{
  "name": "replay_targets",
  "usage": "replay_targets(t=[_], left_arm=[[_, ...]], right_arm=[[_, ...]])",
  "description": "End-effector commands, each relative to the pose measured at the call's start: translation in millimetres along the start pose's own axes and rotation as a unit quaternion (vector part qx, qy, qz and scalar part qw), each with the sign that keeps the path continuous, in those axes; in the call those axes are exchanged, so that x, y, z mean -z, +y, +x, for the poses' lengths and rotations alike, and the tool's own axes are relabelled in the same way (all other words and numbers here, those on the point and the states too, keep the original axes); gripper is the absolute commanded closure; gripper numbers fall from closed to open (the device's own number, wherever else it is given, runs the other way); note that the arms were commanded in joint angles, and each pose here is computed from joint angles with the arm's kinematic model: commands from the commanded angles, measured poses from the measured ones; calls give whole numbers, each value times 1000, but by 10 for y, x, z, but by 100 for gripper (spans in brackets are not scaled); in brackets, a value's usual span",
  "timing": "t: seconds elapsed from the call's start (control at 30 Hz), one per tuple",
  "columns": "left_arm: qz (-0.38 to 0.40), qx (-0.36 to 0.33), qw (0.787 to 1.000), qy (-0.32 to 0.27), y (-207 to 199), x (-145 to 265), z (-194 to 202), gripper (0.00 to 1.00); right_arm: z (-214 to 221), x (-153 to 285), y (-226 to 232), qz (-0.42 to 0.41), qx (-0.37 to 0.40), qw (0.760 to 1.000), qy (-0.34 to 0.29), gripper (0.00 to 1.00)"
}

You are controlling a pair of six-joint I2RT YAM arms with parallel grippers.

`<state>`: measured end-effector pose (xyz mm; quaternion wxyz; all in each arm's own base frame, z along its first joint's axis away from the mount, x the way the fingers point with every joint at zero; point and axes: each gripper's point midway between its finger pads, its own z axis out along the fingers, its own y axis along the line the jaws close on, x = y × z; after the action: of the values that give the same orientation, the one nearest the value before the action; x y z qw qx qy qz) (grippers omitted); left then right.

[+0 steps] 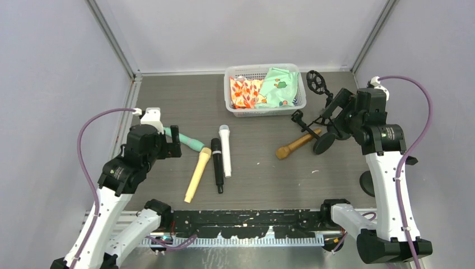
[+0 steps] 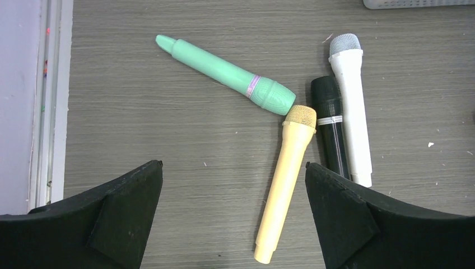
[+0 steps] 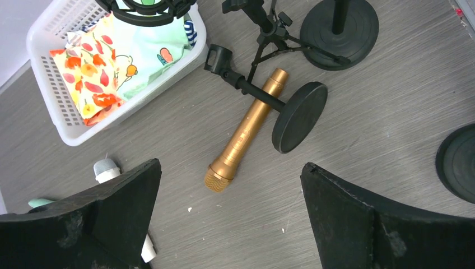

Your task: Attach the microphones to the stand

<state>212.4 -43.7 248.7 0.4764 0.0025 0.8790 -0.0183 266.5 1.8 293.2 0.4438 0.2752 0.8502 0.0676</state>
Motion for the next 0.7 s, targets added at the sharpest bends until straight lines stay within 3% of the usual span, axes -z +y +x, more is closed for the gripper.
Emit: replay_targets(t=[0.0,0.43,0.67], left_arm=[[-9,11,1000,-27,1,-64,-119,0],[-33,13,999,-37,84,-168,-14,0],[-68,25,997,-28,190,-181,18,0]], right_arm=[[-150,-42,122,-25,-4,999,-27,0],[-259,-57,194,-41,-2,998,-52,0],[-61,-228,246,-47,-36,998,-7,1]])
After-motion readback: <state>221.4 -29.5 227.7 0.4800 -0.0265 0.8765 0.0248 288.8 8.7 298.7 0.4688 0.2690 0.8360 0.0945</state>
